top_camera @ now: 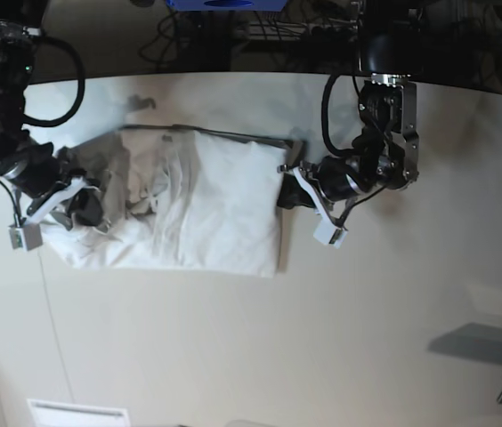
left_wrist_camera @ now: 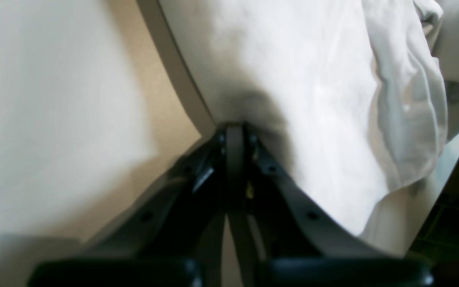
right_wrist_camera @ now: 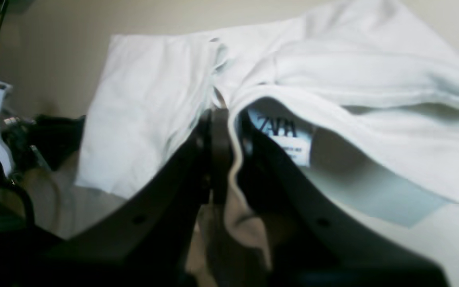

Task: Fold the T-shirt properly
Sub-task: 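Pinch the shirt's opposite side edges with both grippers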

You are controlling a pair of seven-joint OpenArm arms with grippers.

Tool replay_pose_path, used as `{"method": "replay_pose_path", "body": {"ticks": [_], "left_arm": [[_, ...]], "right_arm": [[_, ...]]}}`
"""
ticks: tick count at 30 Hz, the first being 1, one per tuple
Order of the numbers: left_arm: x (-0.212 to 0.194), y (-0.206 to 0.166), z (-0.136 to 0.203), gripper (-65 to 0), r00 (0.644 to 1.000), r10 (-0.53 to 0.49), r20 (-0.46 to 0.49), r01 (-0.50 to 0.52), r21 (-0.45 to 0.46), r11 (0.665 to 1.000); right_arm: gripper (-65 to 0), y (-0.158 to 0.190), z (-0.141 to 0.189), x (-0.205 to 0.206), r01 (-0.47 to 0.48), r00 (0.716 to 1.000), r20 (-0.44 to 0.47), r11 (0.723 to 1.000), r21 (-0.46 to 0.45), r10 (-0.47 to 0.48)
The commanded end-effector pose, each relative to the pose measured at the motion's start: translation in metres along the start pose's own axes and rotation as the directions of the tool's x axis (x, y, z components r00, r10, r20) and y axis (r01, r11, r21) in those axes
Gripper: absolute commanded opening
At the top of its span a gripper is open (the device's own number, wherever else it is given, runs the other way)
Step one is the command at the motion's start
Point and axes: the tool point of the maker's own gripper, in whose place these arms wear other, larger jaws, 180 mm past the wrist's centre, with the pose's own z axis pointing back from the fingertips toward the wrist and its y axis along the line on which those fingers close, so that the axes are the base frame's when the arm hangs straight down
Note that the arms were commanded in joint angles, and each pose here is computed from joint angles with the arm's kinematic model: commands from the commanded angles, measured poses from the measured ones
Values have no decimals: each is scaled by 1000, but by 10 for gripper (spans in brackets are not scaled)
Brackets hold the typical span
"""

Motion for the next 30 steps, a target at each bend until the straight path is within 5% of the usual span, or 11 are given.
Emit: {"method": "replay_pose_path", "body": {"ticks": [1, 23, 30], "left_arm": [[12, -10, -2, -650, 1000, -23, 22, 23, -31, 999], [26, -31, -14, -650, 998, -55, 38, 58, -76, 995], [27, -37, -18, -650, 998, -50, 42, 54, -91, 994]], "right_arm": [[-647, 10, 0, 10, -21, 999, 33, 999, 29, 20], [-649, 89, -38, -36, -42, 995, -80, 992, 117, 52], [-649, 106, -47, -52, -130, 984, -113, 987, 95, 141]]}}
